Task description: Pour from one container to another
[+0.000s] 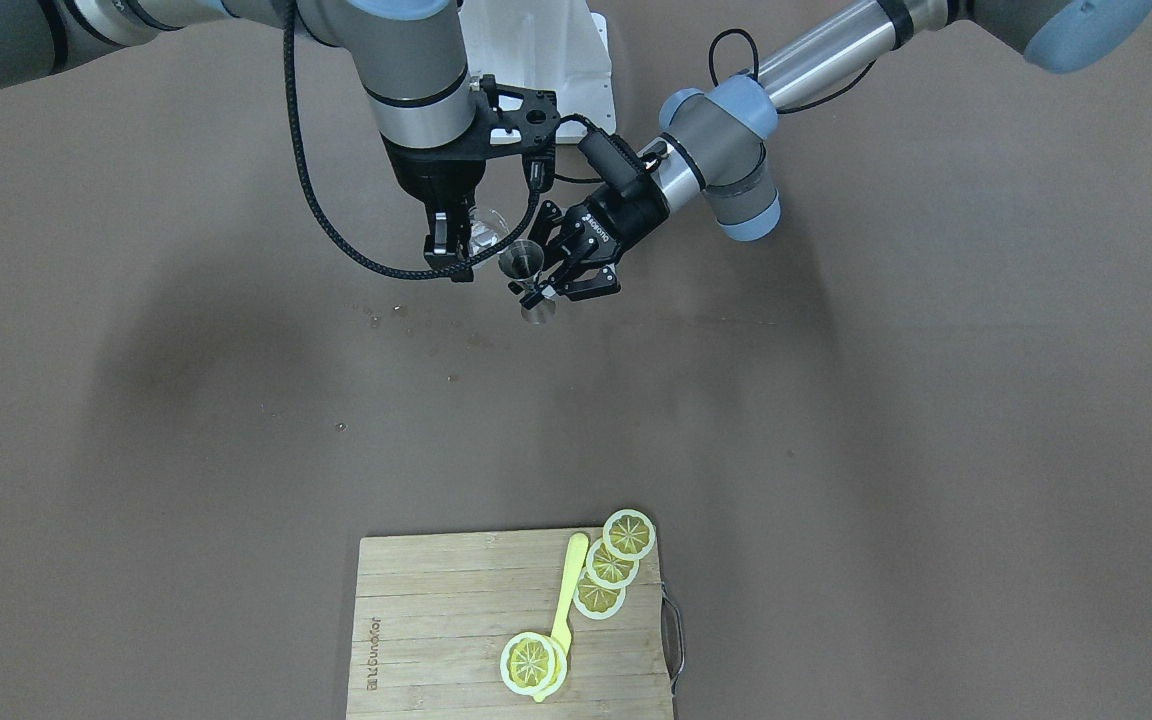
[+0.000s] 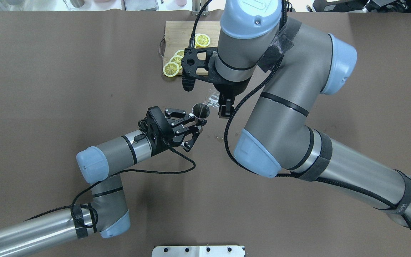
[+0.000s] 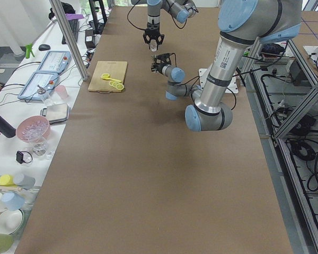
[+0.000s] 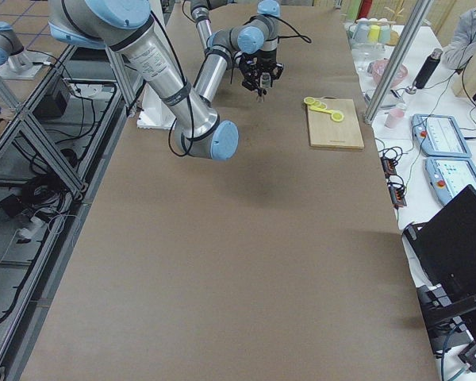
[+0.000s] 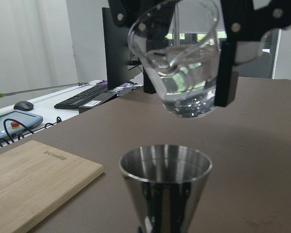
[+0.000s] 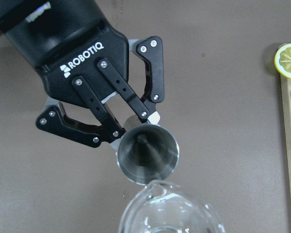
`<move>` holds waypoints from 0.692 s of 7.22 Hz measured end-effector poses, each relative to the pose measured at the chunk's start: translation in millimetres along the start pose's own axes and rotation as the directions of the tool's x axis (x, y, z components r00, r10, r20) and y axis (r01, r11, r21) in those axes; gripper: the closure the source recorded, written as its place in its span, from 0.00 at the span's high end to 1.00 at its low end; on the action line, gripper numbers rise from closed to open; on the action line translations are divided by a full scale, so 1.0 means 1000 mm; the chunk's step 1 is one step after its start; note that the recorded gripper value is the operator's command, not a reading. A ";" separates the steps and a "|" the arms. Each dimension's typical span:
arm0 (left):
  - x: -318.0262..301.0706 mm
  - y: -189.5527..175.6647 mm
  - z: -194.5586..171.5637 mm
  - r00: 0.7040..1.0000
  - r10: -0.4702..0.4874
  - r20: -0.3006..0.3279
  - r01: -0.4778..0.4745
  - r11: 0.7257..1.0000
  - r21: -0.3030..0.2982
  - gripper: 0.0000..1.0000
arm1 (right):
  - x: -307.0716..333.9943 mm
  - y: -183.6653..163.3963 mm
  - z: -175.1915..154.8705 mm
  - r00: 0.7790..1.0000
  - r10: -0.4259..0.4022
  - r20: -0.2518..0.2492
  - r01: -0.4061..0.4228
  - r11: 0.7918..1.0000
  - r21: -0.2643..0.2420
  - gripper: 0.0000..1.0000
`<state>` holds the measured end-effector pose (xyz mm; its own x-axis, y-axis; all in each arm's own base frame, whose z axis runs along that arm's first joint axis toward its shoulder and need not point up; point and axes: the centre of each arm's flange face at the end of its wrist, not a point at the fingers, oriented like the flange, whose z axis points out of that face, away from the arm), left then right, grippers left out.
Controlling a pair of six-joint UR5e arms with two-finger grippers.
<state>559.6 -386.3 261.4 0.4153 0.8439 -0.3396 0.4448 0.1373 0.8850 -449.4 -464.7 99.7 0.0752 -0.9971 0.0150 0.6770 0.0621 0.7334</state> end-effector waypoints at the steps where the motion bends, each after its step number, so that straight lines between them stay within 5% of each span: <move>1: 0.000 0.000 0.000 1.000 0.000 0.000 0.000 1.000 0.000 0.00 | -0.002 0.000 -0.002 1.000 0.003 0.004 -0.003 1.000 -0.010 0.00; 5: 0.000 0.000 0.000 1.000 0.000 0.000 0.000 1.000 0.000 0.00 | -0.014 -0.006 -0.001 0.999 0.020 0.034 -0.017 0.997 -0.079 0.00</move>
<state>559.7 -386.1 261.4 0.4151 0.8439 -0.3397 0.4449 0.1374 0.8850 -453.7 -451.2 94.7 0.0632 -0.9966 0.0527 0.7316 0.0822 0.6768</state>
